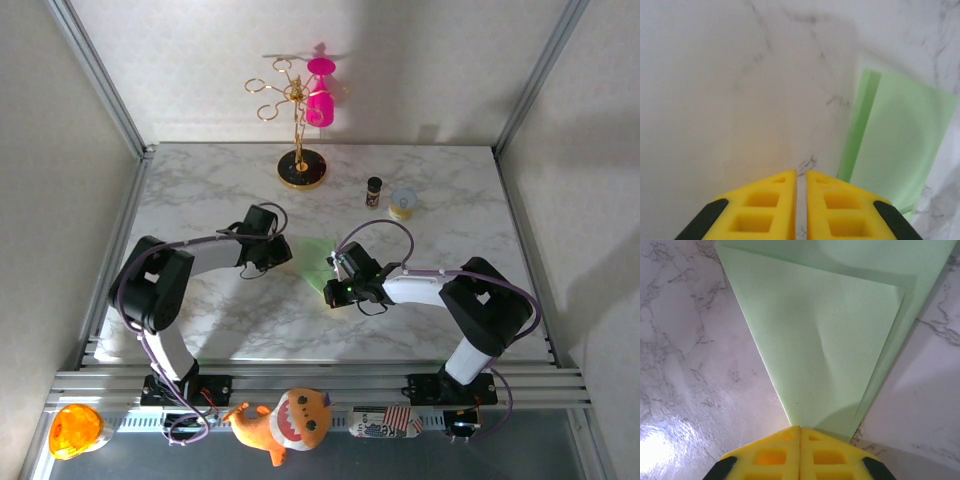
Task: Fold a paper plane with a square sheet of paper (pick it up from the middle)
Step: Third fold the triangle at the center of the table.
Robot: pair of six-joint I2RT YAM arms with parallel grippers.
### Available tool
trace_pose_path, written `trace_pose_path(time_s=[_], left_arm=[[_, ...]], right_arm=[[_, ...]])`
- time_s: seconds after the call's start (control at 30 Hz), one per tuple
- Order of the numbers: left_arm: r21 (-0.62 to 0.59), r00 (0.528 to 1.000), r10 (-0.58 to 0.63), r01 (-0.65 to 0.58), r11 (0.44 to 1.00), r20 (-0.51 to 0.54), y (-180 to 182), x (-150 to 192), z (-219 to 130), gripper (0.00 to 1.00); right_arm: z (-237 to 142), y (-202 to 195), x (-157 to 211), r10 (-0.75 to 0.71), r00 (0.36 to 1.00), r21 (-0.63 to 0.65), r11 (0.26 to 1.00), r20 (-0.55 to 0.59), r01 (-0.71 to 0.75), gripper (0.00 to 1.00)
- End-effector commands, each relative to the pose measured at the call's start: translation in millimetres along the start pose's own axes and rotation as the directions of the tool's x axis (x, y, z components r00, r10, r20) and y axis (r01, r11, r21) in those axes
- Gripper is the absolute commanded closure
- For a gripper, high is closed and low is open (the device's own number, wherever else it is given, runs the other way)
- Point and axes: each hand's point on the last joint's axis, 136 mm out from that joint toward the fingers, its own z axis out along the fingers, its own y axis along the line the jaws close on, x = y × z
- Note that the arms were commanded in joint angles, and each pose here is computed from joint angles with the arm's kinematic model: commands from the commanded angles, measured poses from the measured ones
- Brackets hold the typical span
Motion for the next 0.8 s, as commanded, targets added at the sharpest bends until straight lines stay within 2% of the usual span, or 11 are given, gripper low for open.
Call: trace_pose_path(time_s=[0.0, 0.13, 0.27, 0.6, 0.77], left_arm=[[0.122, 0.998, 0.001, -0.008, 0.993, 0.059, -37.6, -9.5, -25.9, 0.86], [0.214, 1.0, -0.021, 0.017, 0.977, 0.016, -58.6, 19.6, -21.8, 0.87], [0.248, 0.999, -0.026, 0.032, 0.968, -0.029, -68.8, 44.5, -11.5, 0.88], [0.172, 0.994, -0.022, 0.041, 0.984, -0.109, -53.7, 72.9, 21.2, 0.93], [0.103, 0.994, -0.027, 0.038, 0.994, -0.106, -39.0, 74.1, 29.2, 0.95]], right_arm=[[5.6, -42.2, 38.3, 0.093, 0.989, 0.172, 0.982, -0.112, -0.073, 0.91], [6.3, -36.4, 21.4, 0.121, 0.991, 0.16, 0.981, -0.057, -0.111, 0.91], [5.2, -33.3, 11.2, 0.134, 0.991, 0.148, 0.981, -0.025, -0.129, 0.91], [-0.6, -19.7, 1.6, 0.122, 0.993, 0.074, 0.99, 0.0, -0.122, 0.9], [-12.8, 7.0, -16.2, 0.095, 0.994, -0.051, 0.994, 0.059, -0.092, 0.88]])
